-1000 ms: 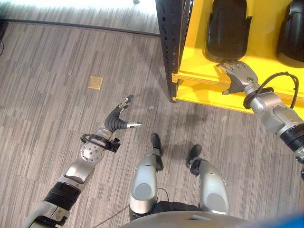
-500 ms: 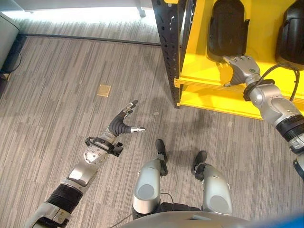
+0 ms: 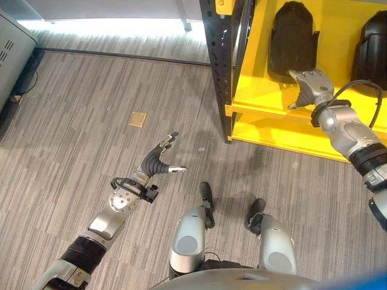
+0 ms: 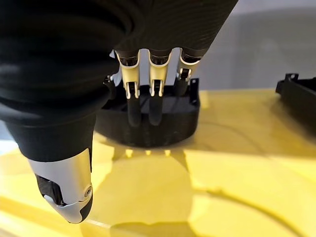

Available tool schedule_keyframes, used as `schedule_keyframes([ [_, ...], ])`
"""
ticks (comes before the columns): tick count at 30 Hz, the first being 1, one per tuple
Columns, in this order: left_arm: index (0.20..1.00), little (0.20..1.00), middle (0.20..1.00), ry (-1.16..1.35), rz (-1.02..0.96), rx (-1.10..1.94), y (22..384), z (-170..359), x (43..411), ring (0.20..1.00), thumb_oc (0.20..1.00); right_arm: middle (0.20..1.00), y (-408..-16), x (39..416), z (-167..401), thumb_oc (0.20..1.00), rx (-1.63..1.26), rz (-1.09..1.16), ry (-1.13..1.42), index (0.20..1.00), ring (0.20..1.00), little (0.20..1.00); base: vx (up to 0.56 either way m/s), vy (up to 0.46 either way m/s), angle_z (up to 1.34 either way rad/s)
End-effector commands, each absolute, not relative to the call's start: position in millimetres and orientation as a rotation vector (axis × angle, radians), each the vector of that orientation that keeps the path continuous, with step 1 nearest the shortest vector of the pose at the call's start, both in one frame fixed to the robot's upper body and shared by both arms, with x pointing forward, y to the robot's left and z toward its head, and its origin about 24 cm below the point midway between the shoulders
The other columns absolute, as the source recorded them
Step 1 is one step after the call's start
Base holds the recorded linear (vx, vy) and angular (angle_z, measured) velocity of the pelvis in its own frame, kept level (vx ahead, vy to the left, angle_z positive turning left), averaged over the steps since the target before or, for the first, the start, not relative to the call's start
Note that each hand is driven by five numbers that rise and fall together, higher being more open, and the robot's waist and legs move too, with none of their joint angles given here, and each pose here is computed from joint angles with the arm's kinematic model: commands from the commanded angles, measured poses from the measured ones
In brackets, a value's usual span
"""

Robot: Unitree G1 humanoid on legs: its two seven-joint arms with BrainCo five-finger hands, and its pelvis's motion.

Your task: Move parts from the plastic box to the shelf.

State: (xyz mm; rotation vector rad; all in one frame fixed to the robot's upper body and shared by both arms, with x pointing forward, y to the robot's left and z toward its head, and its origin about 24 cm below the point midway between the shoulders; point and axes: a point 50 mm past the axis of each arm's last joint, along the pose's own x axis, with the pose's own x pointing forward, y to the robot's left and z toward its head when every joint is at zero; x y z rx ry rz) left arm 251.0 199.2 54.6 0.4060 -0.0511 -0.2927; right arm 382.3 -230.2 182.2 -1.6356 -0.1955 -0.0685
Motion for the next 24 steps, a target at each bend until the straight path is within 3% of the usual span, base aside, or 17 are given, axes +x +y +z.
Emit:
schedule_keyframes([
  [1, 1.0, 1.0, 1.0, -0.116, -0.32, 0.382, 187, 57, 247, 1.0, 1.0, 1.0, -213, 392, 211, 1.0, -1.618, -0.114, -0.309, 1.0, 1.0, 1.0, 0.0, 0.0, 0.0],
  [9, 1.0, 1.0, 1.0, -0.118, -0.323, 0.38, 186, 56, 247, 1.0, 1.0, 1.0, -208, 394, 214, 1.0, -1.608, -0.113, -0.31, 1.0, 1.0, 1.0, 0.0, 0.0, 0.0],
  [13, 1.0, 1.0, 1.0, -0.116, -0.308, 0.369, 185, 54, 246, 1.0, 1.0, 1.0, -217, 391, 219, 1.0, -1.62, -0.294, -0.362, 1.0, 1.0, 1.0, 0.01, 0.027, 0.0],
  [24, 1.0, 1.0, 1.0, -0.123, -0.24, 0.336, 183, 54, 247, 1.0, 1.0, 1.0, -208, 358, 209, 1.0, -1.291, -0.411, -0.58, 1.0, 1.0, 1.0, -0.01, 0.026, -0.06],
])
